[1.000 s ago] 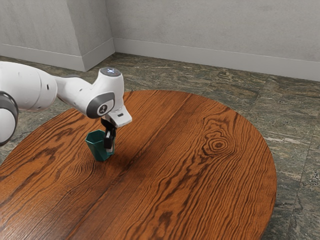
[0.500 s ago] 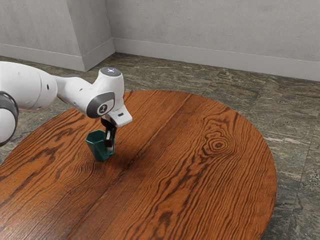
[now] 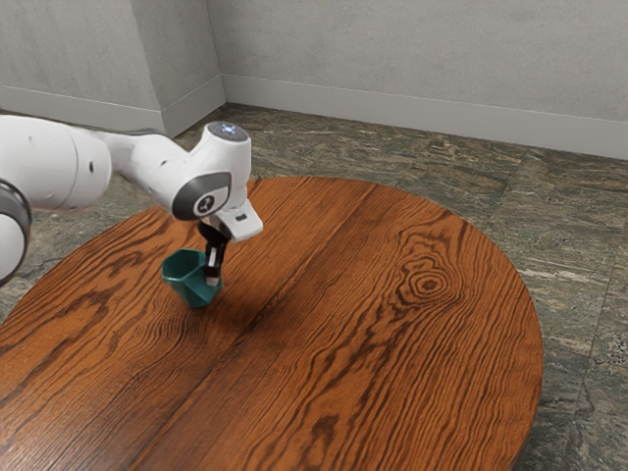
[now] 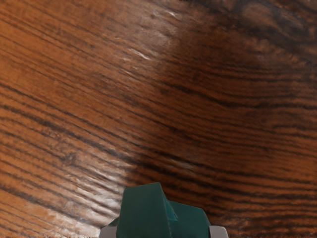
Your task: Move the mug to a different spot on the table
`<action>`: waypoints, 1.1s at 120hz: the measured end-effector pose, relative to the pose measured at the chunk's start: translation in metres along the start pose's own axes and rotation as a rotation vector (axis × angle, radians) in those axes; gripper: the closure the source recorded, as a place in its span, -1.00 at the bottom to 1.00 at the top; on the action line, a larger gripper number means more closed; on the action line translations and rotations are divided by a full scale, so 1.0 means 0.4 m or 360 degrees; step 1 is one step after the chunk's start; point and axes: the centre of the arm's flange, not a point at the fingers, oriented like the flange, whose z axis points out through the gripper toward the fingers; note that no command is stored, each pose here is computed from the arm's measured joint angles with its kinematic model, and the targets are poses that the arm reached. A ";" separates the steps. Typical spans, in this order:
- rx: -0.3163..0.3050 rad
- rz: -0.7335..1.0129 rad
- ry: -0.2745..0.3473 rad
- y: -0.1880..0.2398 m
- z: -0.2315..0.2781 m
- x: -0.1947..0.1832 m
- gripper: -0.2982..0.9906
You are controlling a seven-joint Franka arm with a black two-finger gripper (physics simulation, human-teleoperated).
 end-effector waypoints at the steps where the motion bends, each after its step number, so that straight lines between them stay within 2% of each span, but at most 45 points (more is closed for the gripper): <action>1: -0.0001 0.0001 -0.0004 0.001 -0.002 0.001 0.36; 20: -0.0008 0.0023 -0.0041 0.040 -0.043 0.050 0.37; 43: -0.0023 0.0067 -0.0044 0.108 -0.086 0.145 0.37; 63: -0.0051 0.0056 -0.0059 0.147 -0.095 0.186 0.37; 132: -0.0096 -0.0053 -0.0103 0.194 -0.078 0.234 0.37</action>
